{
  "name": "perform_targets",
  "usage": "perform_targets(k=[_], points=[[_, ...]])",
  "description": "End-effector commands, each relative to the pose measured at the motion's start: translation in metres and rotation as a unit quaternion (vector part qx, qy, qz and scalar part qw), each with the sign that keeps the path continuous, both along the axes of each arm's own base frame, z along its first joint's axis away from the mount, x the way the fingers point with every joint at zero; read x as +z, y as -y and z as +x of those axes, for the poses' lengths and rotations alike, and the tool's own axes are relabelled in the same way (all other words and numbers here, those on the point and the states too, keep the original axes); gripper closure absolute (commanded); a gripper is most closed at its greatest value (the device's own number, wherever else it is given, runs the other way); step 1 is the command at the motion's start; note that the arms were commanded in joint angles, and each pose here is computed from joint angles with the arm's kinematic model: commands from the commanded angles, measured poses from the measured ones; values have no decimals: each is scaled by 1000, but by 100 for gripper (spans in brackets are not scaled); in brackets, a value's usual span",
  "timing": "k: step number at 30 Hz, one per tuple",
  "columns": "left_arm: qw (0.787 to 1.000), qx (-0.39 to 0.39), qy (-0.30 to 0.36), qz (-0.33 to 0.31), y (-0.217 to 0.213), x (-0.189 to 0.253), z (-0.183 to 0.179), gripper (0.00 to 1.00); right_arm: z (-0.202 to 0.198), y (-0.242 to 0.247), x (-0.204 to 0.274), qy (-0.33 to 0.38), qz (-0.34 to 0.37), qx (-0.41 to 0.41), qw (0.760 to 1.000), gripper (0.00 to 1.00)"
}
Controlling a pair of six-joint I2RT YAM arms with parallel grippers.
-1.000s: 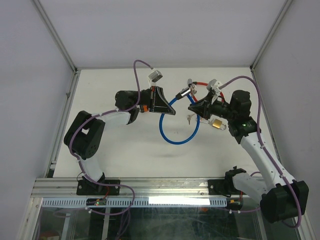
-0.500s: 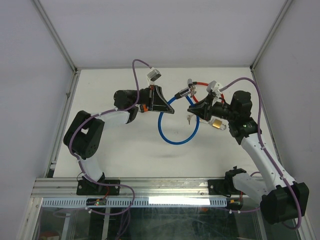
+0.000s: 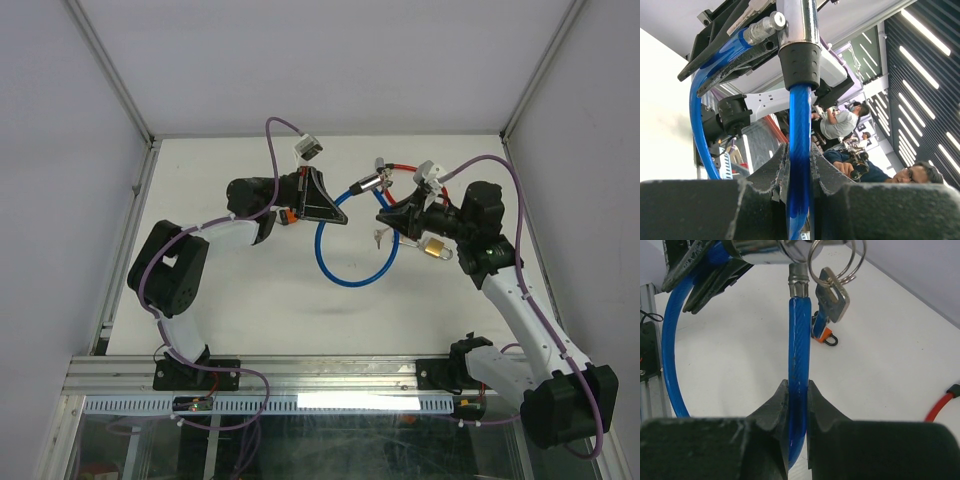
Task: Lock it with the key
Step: Lock the lock.
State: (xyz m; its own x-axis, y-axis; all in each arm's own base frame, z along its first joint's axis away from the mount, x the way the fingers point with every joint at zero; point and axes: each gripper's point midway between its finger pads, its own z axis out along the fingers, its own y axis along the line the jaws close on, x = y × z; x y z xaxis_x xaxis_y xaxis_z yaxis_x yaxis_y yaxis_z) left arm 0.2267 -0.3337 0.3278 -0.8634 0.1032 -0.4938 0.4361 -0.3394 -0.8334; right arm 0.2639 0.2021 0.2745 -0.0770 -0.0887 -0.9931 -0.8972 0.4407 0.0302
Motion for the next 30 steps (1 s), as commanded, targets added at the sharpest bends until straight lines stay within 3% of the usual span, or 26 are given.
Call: perform_targets(k=[1,19,30], points=[[989,9,118,-84,-16,34,-16,100,-7,-7,20,55,2,29,998,100],[981,27,153,-120,-33,70,-31,100,4,-8,10,78,4,7,997,100],[982,28,140,-120,-32,67,-32,100,16,-13,12,90,28,-12,995,100]])
